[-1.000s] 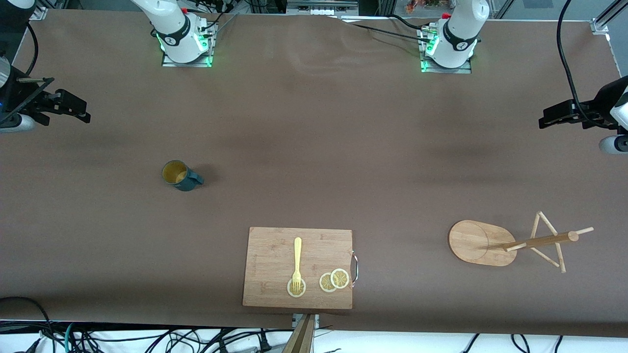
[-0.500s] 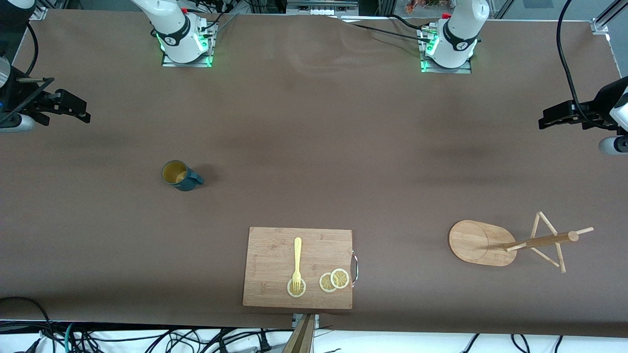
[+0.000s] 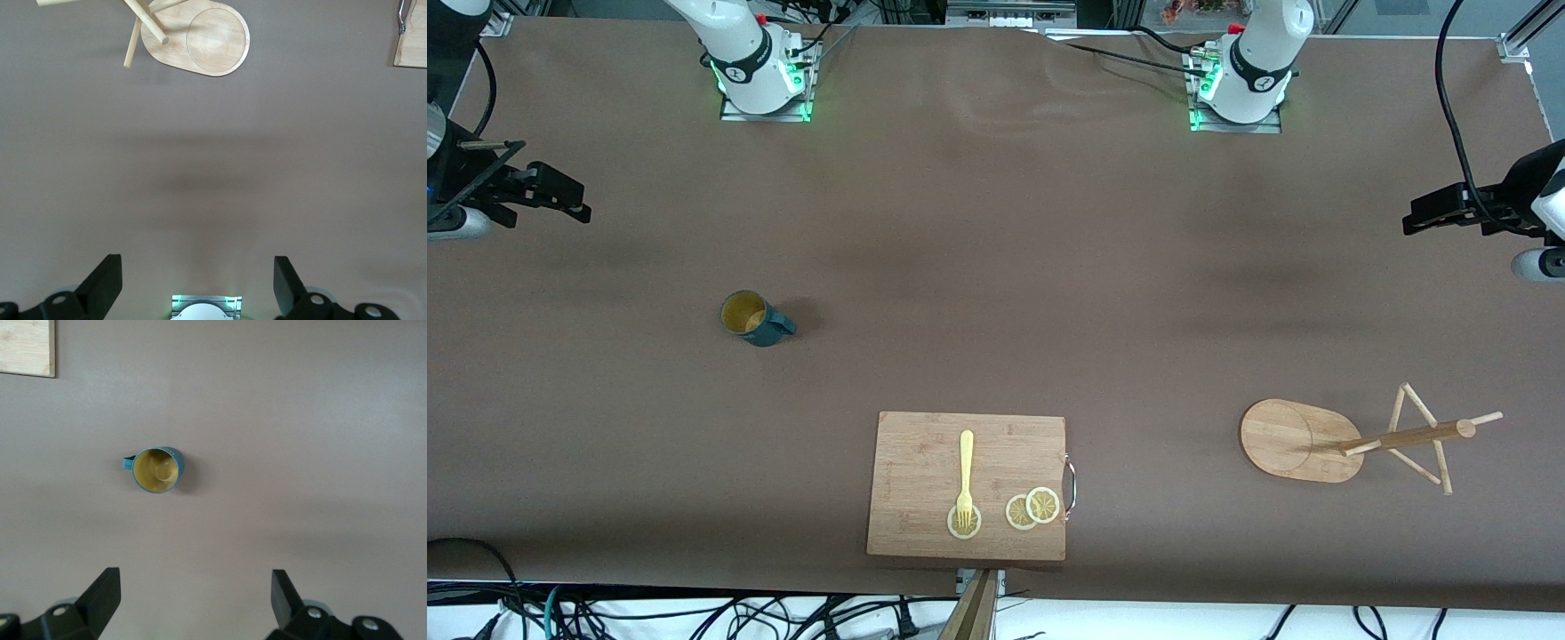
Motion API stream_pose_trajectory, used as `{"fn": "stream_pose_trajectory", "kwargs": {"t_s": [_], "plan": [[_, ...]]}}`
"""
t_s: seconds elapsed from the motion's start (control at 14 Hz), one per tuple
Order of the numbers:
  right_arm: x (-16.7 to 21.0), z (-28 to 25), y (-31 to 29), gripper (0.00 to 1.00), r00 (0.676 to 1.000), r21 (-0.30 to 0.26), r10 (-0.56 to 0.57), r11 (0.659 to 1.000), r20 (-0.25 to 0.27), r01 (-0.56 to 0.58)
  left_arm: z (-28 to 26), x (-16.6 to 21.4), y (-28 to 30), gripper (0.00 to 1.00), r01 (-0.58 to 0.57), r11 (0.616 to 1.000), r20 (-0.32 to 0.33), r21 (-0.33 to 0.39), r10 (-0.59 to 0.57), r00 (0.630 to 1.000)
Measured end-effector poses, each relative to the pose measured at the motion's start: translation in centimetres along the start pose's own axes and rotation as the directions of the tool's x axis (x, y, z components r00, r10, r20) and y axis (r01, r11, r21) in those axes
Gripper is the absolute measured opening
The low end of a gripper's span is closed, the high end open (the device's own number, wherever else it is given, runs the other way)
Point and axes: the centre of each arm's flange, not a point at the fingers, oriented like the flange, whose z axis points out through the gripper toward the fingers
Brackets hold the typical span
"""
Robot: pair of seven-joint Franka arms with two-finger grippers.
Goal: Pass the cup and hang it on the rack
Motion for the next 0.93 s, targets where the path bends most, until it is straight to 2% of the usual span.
{"fn": "stream_pose_trajectory", "kwargs": {"t_s": [0.43, 0.71, 0.93], "plan": [[-0.3, 0.2, -0.1, 1.0, 1.0, 0.004, -0.001, 1.0, 0.03, 0.001, 0.0, 0.1, 0.0, 1.0, 0.0, 1.0, 0.0, 0.0, 0.0, 1.0], [-0.3, 0.2, -0.9, 1.0, 0.999, 0.001, -0.016, 1.0, 0.028, 0.016, 0.0, 0.1, 0.0, 1.0, 0.0, 1.0, 0.0, 0.0, 0.0, 1.0], [0.1, 0.8, -1.1, 1.0, 1.0, -0.004, -0.019, 1.0, 0.003, 0.019, 0.0, 0.1, 0.0, 1.0, 0.0, 1.0, 0.0, 0.0, 0.0, 1.0]]}}
